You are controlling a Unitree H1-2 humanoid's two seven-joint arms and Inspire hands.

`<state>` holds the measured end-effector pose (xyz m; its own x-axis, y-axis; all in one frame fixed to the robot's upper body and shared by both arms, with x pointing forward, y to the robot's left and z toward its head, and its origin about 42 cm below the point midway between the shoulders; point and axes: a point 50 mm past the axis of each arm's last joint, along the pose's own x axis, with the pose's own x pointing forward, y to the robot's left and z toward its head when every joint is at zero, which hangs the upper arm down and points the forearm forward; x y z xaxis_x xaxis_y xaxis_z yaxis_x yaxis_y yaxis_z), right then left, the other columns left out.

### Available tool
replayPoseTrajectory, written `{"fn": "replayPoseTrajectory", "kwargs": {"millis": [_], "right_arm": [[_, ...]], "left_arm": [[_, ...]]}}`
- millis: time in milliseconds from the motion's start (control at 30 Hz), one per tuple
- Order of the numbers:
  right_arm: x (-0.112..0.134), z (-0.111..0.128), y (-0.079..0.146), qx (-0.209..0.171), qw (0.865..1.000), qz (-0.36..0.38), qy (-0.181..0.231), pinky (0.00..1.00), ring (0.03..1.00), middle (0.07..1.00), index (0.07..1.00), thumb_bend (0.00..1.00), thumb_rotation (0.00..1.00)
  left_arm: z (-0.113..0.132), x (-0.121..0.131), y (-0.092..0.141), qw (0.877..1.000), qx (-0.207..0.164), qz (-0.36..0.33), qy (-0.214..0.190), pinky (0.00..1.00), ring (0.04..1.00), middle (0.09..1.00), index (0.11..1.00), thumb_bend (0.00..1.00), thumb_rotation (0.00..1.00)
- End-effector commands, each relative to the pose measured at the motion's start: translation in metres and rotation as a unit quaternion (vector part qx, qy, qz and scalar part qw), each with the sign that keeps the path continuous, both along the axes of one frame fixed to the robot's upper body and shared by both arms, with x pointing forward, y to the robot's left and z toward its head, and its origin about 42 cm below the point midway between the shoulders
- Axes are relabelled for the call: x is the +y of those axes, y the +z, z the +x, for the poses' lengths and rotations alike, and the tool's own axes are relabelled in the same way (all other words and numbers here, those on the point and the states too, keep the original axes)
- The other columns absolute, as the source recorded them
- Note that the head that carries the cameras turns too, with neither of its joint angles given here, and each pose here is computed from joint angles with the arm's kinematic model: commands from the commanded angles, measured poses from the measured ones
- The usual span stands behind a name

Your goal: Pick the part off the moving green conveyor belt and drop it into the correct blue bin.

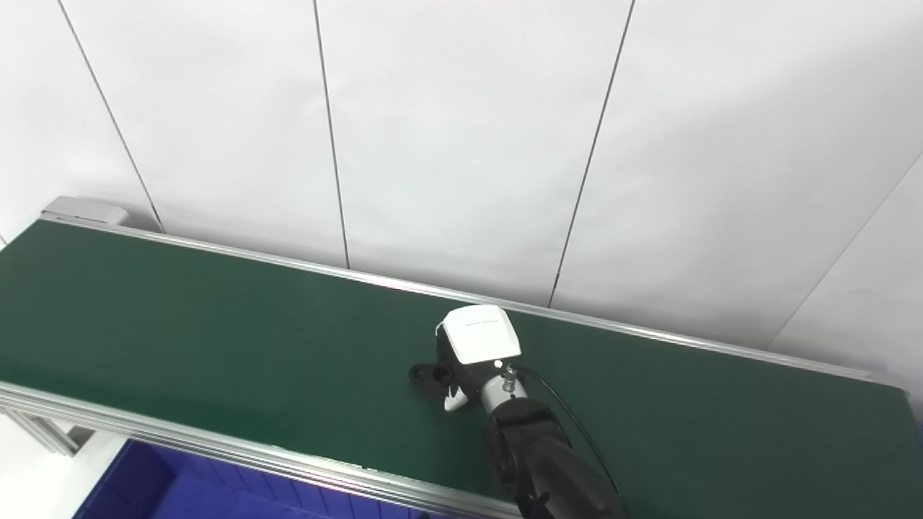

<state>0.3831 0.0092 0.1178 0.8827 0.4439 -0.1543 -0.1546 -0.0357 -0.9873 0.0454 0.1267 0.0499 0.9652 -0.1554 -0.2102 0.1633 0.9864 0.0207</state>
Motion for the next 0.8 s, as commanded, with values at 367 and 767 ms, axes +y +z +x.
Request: {"fn": "replayPoseTrajectory", "kwargs": {"millis": [367,767], "right_arm": [[-0.024,-0.026,0.015,0.011,0.994,0.111,-0.007,0.10,0.165,0.470,0.487,0.53,0.00],[-0.073,-0.064,0.056,-0.019,0.987,0.156,-0.025,0.14,0.203,0.470,0.488,0.52,0.00]], "left_arm": [[0.008,-0.032,0.024,0.999,-0.027,-0.047,-0.004,1.00,1.000,1.000,1.000,0.50,0.92],[0.023,-0.005,0.027,0.999,-0.049,-0.018,0.012,0.99,0.983,1.000,1.000,0.58,0.99]]}}
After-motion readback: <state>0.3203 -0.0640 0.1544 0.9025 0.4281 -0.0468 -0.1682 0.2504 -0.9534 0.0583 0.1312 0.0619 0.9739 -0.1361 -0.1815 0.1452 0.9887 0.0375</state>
